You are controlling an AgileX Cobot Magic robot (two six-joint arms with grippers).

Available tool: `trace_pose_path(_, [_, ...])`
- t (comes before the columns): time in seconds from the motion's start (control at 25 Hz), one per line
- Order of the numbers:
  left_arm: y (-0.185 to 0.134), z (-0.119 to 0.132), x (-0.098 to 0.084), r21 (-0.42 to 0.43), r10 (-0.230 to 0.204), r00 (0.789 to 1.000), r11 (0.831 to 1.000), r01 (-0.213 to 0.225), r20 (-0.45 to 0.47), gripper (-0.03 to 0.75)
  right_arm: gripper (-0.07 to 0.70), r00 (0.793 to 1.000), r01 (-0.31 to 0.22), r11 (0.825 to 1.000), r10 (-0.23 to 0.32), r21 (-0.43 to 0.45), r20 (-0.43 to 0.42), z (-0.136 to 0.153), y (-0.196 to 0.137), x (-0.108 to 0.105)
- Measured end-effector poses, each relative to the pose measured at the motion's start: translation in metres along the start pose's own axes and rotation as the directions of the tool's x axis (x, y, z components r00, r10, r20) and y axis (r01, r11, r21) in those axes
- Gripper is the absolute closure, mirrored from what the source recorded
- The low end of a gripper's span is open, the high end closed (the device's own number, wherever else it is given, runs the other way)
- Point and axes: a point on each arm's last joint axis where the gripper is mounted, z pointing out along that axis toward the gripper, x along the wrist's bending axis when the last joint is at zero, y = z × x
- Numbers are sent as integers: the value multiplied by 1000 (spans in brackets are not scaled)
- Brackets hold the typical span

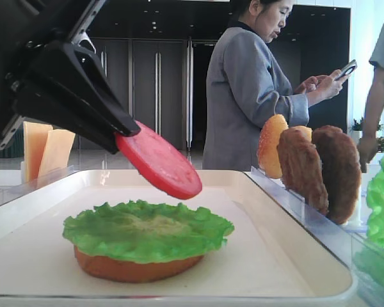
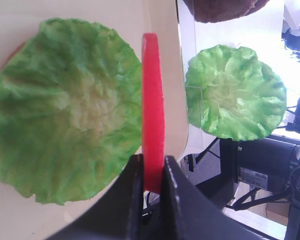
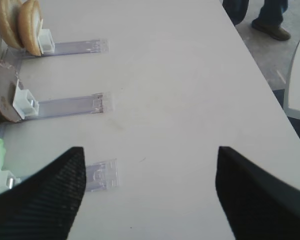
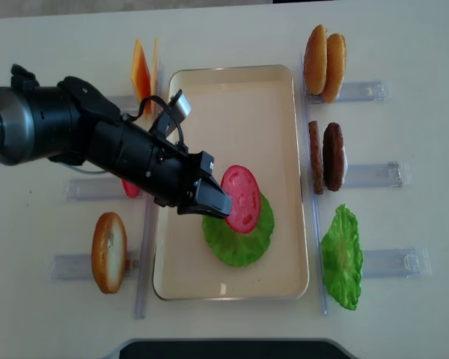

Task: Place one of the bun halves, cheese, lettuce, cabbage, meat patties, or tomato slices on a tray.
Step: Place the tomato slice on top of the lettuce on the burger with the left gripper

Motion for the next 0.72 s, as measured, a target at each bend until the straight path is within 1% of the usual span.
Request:
trace_pose_path(0.16, [0, 0, 0, -1, -5, 1000, 1000, 5, -1, 658, 118, 1000, 0, 1000, 0, 0, -1, 0, 0, 0])
trace_pose_path(0.44, [0, 6, 7, 22, -41, 999, 999, 41, -10, 658, 118, 1000, 0, 1000, 0, 0, -1, 0, 0, 0])
trace_pose_path(0.72, [1, 7, 9, 19, -38, 999, 999, 39, -25, 658, 118, 1000, 0, 1000, 0, 0, -1, 0, 0, 0])
